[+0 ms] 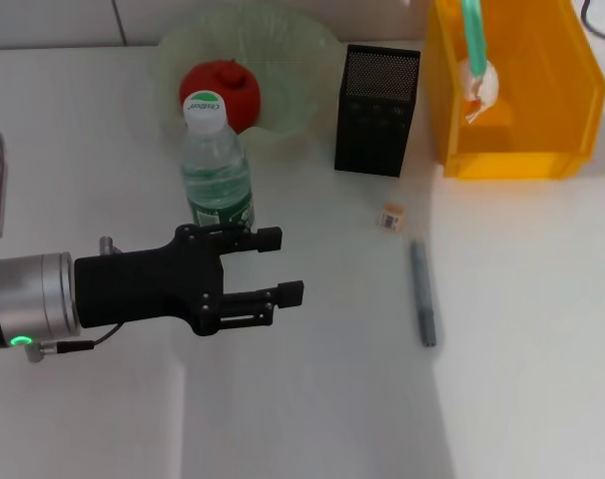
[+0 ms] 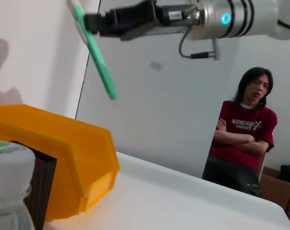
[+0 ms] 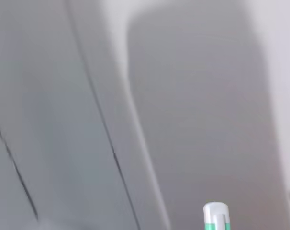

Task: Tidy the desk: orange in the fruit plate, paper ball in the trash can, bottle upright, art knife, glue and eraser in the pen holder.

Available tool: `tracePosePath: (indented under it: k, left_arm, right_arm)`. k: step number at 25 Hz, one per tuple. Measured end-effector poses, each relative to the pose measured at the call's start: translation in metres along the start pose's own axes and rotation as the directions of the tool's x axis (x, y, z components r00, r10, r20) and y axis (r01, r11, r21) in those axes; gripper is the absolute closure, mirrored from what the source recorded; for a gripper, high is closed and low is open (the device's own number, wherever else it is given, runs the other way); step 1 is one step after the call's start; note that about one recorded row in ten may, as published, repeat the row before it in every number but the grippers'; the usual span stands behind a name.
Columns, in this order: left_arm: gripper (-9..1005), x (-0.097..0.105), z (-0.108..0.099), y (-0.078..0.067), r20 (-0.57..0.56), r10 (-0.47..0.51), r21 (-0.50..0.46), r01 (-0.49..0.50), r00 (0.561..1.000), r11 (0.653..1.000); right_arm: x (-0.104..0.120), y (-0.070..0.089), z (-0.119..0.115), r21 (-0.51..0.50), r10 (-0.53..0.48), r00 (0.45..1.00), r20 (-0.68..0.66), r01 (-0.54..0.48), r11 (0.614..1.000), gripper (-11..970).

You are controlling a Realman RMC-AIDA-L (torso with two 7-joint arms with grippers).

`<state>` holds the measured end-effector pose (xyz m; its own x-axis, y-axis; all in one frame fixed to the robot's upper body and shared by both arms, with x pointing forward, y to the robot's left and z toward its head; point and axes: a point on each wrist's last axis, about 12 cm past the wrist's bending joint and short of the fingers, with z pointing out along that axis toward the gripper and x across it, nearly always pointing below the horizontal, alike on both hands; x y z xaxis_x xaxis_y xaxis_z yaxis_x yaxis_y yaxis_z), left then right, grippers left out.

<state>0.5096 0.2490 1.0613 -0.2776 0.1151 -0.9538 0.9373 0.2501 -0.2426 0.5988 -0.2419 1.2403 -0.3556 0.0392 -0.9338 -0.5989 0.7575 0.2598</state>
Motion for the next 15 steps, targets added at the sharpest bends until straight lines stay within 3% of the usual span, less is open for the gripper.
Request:
tracePosePath:
  k: [1, 5, 8, 11, 15]
  left_arm:
    - [268, 0.0, 0.0, 0.0, 0.0, 0.0, -0.001, 0.0, 1.0, 1.0]
    - [268, 0.001, 0.0, 0.001, -0.003, -0.003, -0.006, 0.003, 1.0, 1.0]
    - [268, 0.001, 0.0, 0.001, -0.004, -0.005, -0.008, 0.005, 1.0, 1.0]
    - [268, 0.002, 0.001, 0.001, -0.006, -0.008, -0.014, 0.008, 1.0, 1.0]
    - [268, 0.003, 0.001, 0.001, -0.01, -0.01, -0.026, 0.01, 1.0, 1.0]
  right_arm:
    - [0.0, 0.0, 0.0, 0.0, 0.0, 1.0, 0.0, 0.0, 1.0, 800]
    - [0.022, -0.04, 0.014, -0.077, 0.155, 0.969, 0.19, -0.143, 0.987, 796]
    - [0.042, -0.055, 0.031, -0.106, 0.235, 0.944, 0.231, -0.216, 0.971, 793]
    - [0.063, -0.062, 0.046, -0.083, 0.266, 0.938, 0.222, -0.254, 0.964, 790]
    - [0.077, -0.058, 0.058, -0.07, 0.234, 0.951, 0.2, -0.225, 0.972, 786]
